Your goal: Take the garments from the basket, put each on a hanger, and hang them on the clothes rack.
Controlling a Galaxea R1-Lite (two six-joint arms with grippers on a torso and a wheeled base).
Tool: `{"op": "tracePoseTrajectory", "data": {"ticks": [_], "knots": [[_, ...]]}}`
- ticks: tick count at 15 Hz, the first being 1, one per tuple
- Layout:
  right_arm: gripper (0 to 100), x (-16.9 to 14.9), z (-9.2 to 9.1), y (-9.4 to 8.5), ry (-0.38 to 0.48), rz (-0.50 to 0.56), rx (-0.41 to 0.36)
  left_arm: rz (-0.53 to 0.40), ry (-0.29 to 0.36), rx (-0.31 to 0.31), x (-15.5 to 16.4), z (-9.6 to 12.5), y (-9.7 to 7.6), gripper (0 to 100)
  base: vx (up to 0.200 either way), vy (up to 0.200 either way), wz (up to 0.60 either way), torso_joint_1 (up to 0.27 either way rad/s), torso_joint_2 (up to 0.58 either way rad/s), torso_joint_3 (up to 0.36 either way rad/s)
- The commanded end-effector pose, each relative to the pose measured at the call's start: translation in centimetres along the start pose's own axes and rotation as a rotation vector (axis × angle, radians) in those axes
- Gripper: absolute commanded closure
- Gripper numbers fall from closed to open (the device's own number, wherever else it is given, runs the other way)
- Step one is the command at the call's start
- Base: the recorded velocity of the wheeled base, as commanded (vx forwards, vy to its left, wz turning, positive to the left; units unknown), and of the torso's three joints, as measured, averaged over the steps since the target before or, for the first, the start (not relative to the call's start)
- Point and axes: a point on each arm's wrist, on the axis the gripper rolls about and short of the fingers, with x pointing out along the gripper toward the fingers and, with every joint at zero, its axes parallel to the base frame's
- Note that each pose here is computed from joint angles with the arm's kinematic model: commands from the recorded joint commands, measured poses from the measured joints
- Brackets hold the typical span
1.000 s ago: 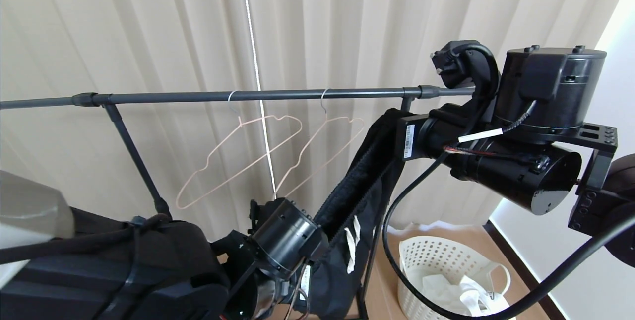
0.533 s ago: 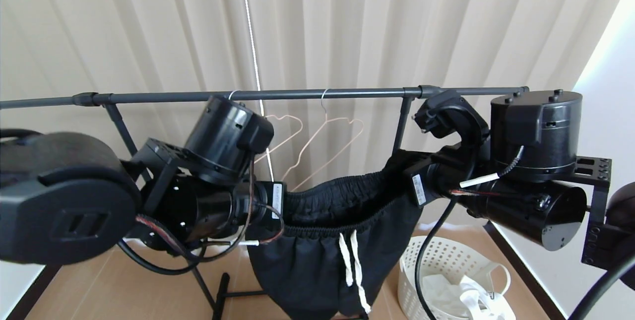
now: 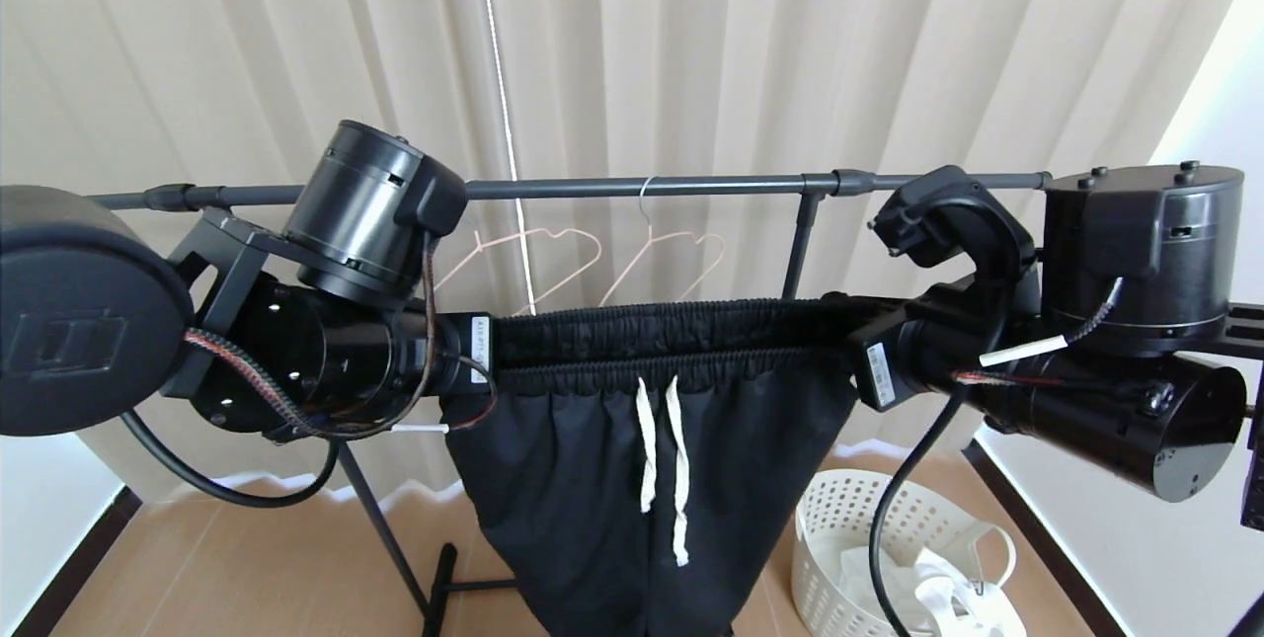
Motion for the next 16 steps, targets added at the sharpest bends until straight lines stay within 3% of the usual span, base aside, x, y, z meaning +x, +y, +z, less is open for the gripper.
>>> {"op": "tracePoseTrajectory", "data": {"ticks": [1,4,8,13,16], "knots": [[100,1.0,0.0,-1.5,0.014,-0.07,0.019,0.043,0.005,-0.029,-0.6,-0.6,2.3,100,0.0,0.0,0.0,0.0,0.0,0.0],[100,2.3,-0.3,-4.4,0.038,-0.176,0.035,0.069,0.026,-0.039,-1.4,-2.2,4.1,100,0.0,0.0,0.0,0.0,0.0,0.0],[100,2.4,-0.7,-5.4,0.055,-0.207,0.044,0.056,0.016,-0.04,-1.6,-2.1,4.0,100,0.0,0.0,0.0,0.0,0.0,0.0],[100,1.3,-0.5,-4.2,0.04,-0.161,0.023,-0.054,-0.025,-0.036,-0.5,1.3,0.3,100,0.0,0.0,0.0,0.0,0.0,0.0],[100,-1.0,-0.9,-3.3,0.054,-0.104,-0.063,-0.096,-0.068,-0.04,1.3,3.9,-2.8,100,0.0,0.0,0.0,0.0,0.0,0.0]]}}
